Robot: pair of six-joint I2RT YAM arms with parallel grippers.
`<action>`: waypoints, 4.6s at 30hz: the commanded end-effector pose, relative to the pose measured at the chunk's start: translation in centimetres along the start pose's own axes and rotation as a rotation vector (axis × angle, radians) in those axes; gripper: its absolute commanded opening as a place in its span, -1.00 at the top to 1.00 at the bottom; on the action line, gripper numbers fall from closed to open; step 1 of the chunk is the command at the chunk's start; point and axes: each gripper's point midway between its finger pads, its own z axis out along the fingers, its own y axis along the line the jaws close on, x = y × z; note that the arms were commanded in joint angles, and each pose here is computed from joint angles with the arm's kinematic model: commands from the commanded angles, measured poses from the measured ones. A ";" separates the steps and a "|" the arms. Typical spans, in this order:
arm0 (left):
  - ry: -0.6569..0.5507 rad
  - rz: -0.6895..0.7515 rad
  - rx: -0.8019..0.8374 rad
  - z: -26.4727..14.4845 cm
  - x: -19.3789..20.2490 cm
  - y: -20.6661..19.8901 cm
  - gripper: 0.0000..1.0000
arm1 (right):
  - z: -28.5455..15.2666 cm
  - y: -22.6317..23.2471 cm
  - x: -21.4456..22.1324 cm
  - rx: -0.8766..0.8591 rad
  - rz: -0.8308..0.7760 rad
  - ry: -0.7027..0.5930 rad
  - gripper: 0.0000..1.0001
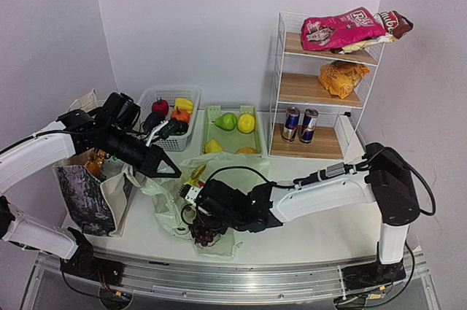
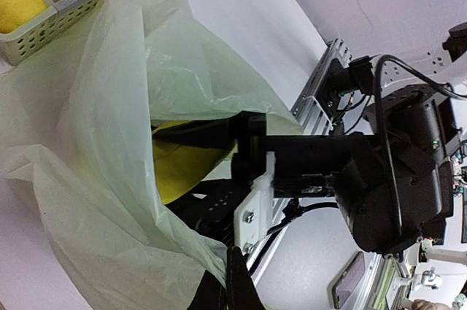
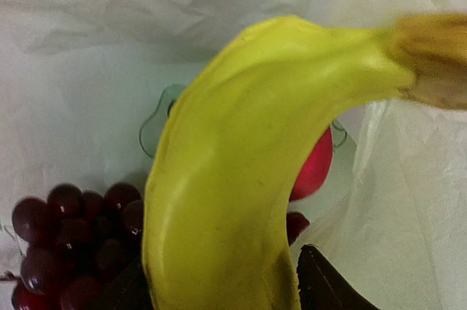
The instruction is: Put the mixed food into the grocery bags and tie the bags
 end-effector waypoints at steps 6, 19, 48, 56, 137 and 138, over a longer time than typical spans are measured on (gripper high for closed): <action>-0.068 -0.086 -0.169 -0.3 -1.9 2.7 1.00 | -8.5 -2.5 -3.1 -0.037 0.020 0.055 -0.76; -0.083 -0.134 -0.147 -0.2 -2.9 2.3 1.00 | -16.3 -7.2 -2.9 0.067 0.469 0.058 -0.86; -0.089 -0.099 -0.143 -0.2 -3.6 2.1 1.00 | -8.7 1.2 4.0 -0.021 0.710 0.433 -0.53; -0.091 -0.060 -0.193 -0.9 -3.6 2.5 1.00 | -9.4 -4.4 5.7 0.104 0.713 0.393 1.00; -0.065 0.213 -0.079 -2.3 -4.7 -2.8 1.00 | -15.8 -1.9 6.4 -0.132 0.573 0.517 0.16; -0.064 0.212 -0.080 -2.3 -4.7 -2.8 1.00 | -15.6 -2.0 6.8 -0.122 0.580 0.529 0.13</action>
